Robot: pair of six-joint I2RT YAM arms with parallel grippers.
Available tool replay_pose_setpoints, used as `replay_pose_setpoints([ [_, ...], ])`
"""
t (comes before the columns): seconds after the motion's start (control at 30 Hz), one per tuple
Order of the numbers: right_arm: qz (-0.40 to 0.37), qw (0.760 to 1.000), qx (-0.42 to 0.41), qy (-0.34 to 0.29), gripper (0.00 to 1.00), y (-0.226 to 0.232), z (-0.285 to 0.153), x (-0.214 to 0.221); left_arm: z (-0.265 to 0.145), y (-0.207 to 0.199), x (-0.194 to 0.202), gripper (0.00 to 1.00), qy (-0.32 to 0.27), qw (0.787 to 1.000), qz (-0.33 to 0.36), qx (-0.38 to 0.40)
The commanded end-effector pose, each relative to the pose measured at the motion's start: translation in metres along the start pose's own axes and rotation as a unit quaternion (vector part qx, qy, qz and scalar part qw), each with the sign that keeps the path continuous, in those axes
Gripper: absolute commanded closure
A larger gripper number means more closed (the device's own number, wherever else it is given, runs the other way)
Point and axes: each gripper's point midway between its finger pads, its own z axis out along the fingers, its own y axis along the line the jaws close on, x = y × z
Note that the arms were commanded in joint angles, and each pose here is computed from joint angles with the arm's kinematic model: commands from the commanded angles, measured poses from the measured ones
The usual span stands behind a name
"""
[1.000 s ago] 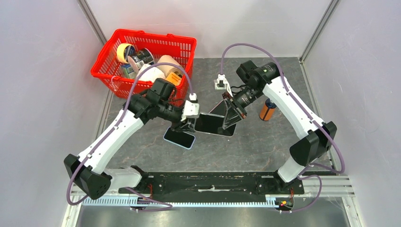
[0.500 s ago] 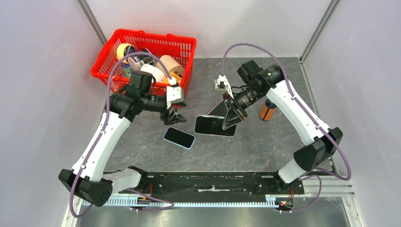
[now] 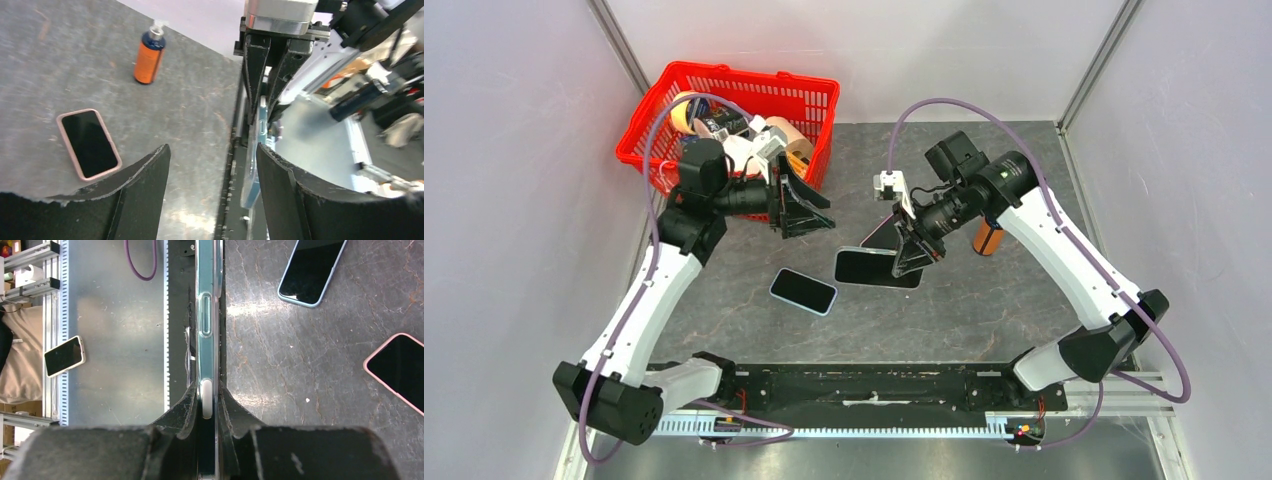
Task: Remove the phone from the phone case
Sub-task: Remove the phone case from the phone.
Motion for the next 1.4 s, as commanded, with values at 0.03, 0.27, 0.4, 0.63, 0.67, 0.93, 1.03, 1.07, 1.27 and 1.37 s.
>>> replay_pose_setpoints([
  [0.03,-0.033,0.999,0.016,-0.025,1.00,0.003,-0.006,-0.021,0.013,-0.025,-0.015,0.30,-0.032,0.994,-0.079,0.068],
  [0.27,-0.028,0.999,0.012,-0.021,1.00,-0.001,-0.002,-0.020,0.022,-0.030,0.003,0.30,-0.027,0.987,-0.126,0.094],
  [0.4,-0.026,0.999,0.011,-0.019,1.00,-0.002,-0.001,-0.020,0.023,-0.029,0.018,0.32,-0.017,0.985,-0.140,0.097],
  [0.63,-0.023,1.000,0.012,-0.015,1.00,-0.004,0.000,-0.017,0.023,-0.033,0.035,0.35,-0.004,0.980,-0.161,0.120],
  [0.67,-0.024,1.000,0.012,-0.015,1.00,-0.004,0.000,-0.017,0.024,-0.034,0.037,0.36,-0.004,0.979,-0.164,0.122],
  [0.93,-0.021,1.000,0.012,-0.013,1.00,-0.006,0.002,-0.016,0.023,-0.040,0.049,0.41,-0.001,0.972,-0.188,0.139],
  [1.03,-0.021,1.000,0.011,-0.012,1.00,-0.006,0.002,-0.015,0.023,-0.040,0.049,0.45,-0.001,0.972,-0.189,0.138],
  [1.07,-0.020,1.000,0.012,-0.011,1.00,-0.007,0.003,-0.015,0.023,-0.040,0.049,0.47,-0.001,0.972,-0.190,0.139],
  [1.27,-0.020,1.000,0.013,-0.010,1.00,-0.007,0.002,-0.015,0.024,-0.043,0.048,0.63,-0.001,0.971,-0.190,0.146],
  [1.37,-0.020,1.000,0.013,-0.010,1.00,-0.007,0.002,-0.014,0.024,-0.044,0.048,0.69,0.000,0.970,-0.190,0.149],
])
